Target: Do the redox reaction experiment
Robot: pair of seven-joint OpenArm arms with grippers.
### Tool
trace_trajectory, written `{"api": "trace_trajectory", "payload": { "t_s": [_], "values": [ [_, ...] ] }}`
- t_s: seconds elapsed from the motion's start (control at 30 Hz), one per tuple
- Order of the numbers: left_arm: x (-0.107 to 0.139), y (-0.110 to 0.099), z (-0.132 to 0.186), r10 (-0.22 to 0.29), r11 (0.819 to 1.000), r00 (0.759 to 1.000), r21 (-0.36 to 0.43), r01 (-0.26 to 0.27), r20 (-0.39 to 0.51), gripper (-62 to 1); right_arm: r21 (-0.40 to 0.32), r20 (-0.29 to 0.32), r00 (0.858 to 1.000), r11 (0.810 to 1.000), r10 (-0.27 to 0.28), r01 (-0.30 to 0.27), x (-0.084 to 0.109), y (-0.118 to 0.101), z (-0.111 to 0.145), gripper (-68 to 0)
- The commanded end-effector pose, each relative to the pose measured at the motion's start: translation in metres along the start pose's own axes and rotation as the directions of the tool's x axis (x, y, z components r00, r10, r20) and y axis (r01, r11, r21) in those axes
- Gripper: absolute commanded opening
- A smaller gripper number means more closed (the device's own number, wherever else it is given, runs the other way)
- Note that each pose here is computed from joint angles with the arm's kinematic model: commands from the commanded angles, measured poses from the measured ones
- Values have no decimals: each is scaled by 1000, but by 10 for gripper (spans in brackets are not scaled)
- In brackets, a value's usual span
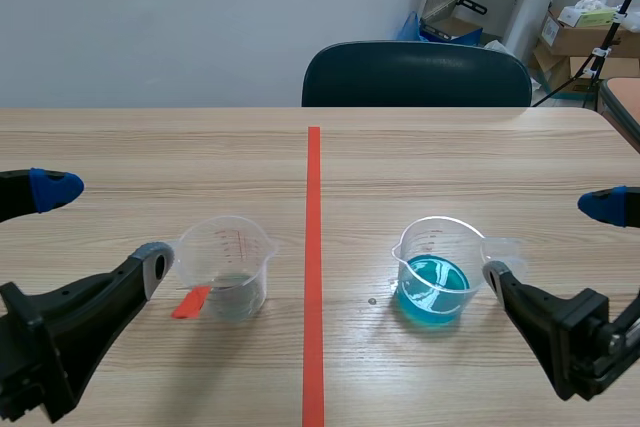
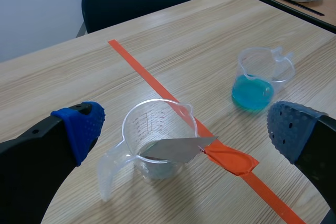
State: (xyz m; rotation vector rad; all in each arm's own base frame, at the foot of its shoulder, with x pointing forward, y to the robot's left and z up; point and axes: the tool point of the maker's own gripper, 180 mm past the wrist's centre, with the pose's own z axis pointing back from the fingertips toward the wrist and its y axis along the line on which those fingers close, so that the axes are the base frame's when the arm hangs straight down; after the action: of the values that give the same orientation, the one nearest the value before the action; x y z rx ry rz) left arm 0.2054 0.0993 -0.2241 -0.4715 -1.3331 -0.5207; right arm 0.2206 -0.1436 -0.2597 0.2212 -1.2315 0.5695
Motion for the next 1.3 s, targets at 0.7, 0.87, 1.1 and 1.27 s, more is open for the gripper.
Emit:
{"api": "trace_trajectory", "payload": {
  "t_s": [0.7, 0.87, 1.1, 1.27],
  "values": [
    [-10, -9, 17, 64, 997, 998, 44, -63, -21, 14, -5, 27, 999, 1000, 26, -26, 9, -2, 0, 4],
    [-25, -14, 37, 117, 988, 991, 112, -110, -58, 14, -5, 22, 999, 1000, 26, -26, 8, -2, 0, 4],
    [-20, -15, 50, 142, 970, 985, 213, -119, -99, 14, 9, 52, 998, 1000, 27, -27, 14, 0, 0, 4],
    [-5, -13, 45, 112, 973, 985, 218, -80, -135, 14, 85, 103, 992, 993, 69, -78, 27, 12, -8, 4]
  ]
}}
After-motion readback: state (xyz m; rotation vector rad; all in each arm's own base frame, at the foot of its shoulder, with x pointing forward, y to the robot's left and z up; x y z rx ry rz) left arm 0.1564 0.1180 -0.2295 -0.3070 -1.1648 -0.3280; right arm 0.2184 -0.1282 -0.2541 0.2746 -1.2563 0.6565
